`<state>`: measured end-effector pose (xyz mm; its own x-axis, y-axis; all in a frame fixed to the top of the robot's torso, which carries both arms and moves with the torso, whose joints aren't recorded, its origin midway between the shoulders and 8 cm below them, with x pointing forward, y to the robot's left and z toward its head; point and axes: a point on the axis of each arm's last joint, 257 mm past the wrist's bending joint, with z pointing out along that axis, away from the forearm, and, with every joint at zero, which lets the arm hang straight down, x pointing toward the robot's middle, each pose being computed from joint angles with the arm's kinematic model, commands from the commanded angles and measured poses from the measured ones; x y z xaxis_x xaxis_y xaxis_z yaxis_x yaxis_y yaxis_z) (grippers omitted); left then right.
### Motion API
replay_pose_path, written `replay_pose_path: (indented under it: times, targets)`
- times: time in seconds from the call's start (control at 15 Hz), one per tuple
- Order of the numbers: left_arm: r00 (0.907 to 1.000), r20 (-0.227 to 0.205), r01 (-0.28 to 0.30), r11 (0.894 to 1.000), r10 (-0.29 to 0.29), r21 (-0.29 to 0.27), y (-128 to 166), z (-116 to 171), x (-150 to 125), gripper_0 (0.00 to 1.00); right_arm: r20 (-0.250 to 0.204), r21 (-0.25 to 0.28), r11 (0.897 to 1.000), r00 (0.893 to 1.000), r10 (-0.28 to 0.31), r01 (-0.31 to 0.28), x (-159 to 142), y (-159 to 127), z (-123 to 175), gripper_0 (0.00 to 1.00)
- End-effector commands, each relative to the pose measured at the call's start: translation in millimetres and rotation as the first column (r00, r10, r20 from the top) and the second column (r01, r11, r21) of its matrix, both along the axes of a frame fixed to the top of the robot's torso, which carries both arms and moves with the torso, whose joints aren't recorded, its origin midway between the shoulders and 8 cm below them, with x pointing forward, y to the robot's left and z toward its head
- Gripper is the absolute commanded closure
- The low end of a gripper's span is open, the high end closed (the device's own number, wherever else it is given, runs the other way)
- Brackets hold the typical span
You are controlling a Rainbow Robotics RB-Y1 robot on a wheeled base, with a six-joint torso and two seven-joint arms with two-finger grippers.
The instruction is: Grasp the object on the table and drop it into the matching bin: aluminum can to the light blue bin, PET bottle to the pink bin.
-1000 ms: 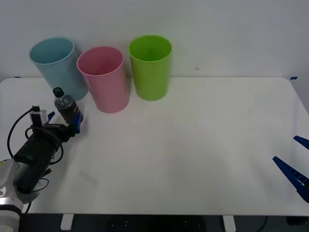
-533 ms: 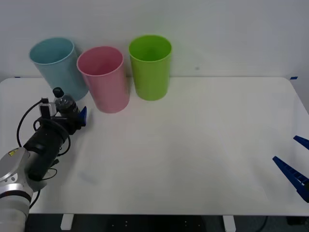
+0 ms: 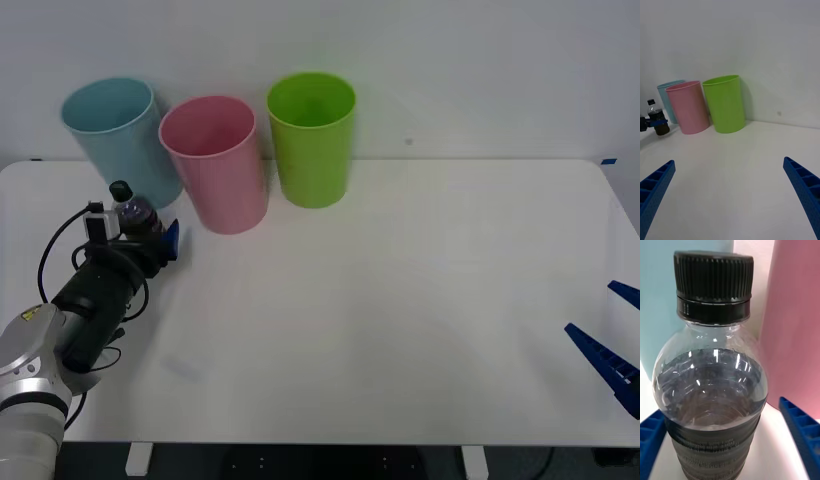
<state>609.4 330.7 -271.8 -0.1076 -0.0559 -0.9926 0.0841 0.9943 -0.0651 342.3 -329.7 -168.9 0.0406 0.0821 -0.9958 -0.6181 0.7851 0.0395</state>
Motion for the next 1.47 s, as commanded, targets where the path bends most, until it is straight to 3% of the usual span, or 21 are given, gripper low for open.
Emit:
replay_pose_path:
  times: [0.07, 0.47, 0.73, 1.07, 1.47]
  targets:
    - [1.0000, 0.001, -0.001, 1.000, 0.001, -0.003, 0, 0, 0, 1.00, 0.000, 0.000, 1.000, 1.000, 0.000, 0.000, 0, 0, 0, 0.00]
    - [1.0000, 0.000, -0.003, 1.000, 0.003, -0.008, 1, -1, -1, 1.00, 0.000, 0.000, 1.000, 1.000, 0.000, 0.000, 0, 0, 0, 0.00]
    - [0.9990, 0.015, 0.042, 0.999, -0.042, -0.008, 7, 5, -8, 1.00, 0.000, 0.000, 1.000, 1.000, 0.000, 0.000, 0, 0, 0, 0.00]
    - [0.9931, 0.070, 0.095, 0.995, -0.094, -0.015, 16, 26, -34, 1.00, 0.000, 0.000, 1.000, 1.000, 0.000, 0.000, 0, 0, 0, 0.00]
    - [0.9778, 0.185, 0.105, 0.994, -0.098, -0.027, 37, 83, -75, 1.00, 0.000, 0.000, 1.000, 1.000, 0.000, 0.000, 0, 0, 0, 0.00]
